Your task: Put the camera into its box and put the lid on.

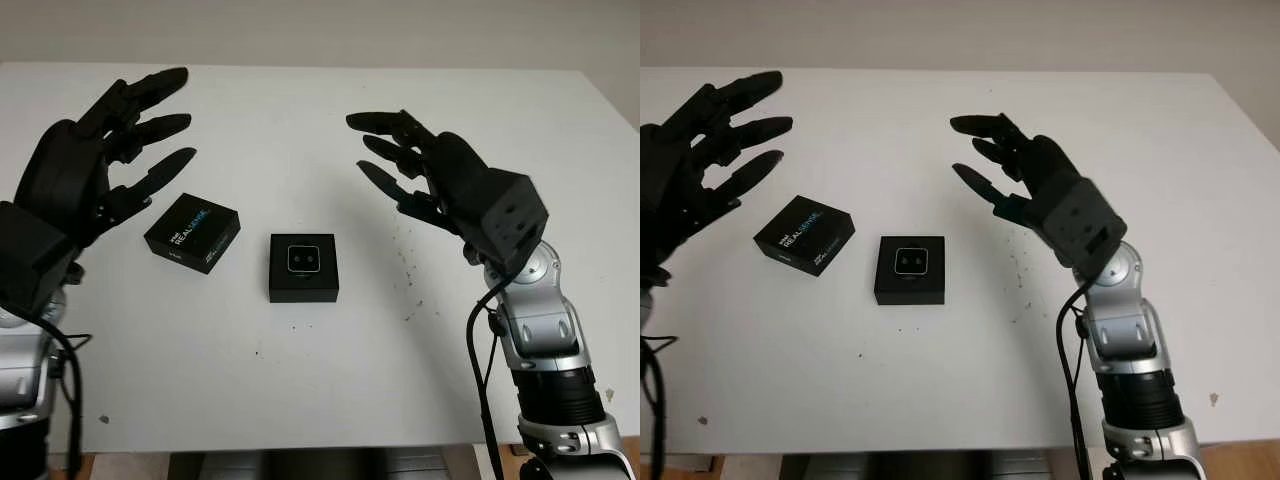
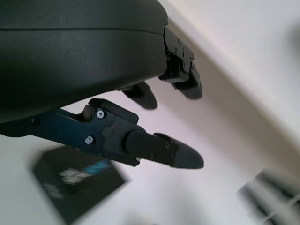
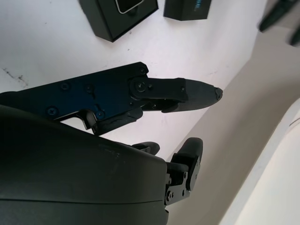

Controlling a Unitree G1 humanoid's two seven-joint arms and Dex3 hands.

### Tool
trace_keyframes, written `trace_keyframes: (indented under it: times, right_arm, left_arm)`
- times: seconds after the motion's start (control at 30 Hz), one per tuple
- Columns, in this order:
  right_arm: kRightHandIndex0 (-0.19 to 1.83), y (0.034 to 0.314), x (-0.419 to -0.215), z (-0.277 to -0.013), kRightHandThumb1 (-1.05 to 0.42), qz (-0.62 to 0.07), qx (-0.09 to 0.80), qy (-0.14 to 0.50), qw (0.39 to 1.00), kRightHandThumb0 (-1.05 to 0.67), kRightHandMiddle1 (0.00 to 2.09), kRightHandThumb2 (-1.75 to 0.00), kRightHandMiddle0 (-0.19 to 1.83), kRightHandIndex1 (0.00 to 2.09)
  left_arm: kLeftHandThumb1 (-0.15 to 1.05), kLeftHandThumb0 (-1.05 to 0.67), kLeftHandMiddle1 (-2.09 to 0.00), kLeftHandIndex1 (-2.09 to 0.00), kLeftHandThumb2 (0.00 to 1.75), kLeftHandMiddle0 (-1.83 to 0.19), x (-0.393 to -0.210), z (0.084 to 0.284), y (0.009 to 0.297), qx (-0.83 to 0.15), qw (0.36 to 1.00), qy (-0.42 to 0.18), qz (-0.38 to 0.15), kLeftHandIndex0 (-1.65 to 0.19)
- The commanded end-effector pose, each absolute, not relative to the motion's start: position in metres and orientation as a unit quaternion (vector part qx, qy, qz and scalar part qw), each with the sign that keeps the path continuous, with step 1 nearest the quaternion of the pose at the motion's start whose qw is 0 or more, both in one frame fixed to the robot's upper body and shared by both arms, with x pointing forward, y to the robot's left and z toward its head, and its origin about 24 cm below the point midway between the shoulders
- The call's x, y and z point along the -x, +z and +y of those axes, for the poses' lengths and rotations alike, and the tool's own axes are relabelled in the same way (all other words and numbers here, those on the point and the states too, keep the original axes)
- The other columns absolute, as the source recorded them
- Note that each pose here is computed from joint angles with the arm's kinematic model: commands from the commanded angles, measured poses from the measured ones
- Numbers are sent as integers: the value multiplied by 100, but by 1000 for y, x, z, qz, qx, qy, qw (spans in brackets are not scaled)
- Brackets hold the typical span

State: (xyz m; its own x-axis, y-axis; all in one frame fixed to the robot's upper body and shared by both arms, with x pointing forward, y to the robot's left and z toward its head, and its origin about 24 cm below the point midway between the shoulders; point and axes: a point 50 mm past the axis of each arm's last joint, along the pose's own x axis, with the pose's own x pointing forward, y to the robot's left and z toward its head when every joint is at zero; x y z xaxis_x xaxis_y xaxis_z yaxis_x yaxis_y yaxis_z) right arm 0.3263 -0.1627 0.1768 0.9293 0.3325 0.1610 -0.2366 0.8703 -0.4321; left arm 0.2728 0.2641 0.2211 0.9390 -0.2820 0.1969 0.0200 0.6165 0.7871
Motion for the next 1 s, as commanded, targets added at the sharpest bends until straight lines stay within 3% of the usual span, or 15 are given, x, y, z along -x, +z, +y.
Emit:
trace_keyframes:
  times: [0.0,0.27,0.4,0.53,0.97]
  right_arm:
    - [21,189,-330,-172,-105,-122,188,139,965,-67,93,-41,-14,8]
    - [3,203,-337,-190,-105,-110,110,158,975,-66,50,-51,-19,0]
    - [1,211,-341,-200,-105,-116,111,158,974,-68,47,-53,-19,0]
    - [3,221,-345,-210,-105,-124,120,144,974,-68,47,-55,-18,2]
    - [0,229,-345,-218,-105,-127,138,121,975,-67,41,-58,-19,2]
  left_arm:
    - [86,-52,-11,-15,4,-16,-275,266,246,-522,831,-123,-148,-13]
    - [78,-62,-3,-3,4,5,-293,263,255,-666,720,-186,-56,7]
    - [79,-68,-4,-3,5,8,-308,260,240,-703,681,-202,-34,12]
    - [80,-70,-3,-2,6,12,-318,261,226,-719,665,-193,-49,16]
    - [80,-67,-6,-4,5,11,-347,251,209,-757,622,-195,-46,17]
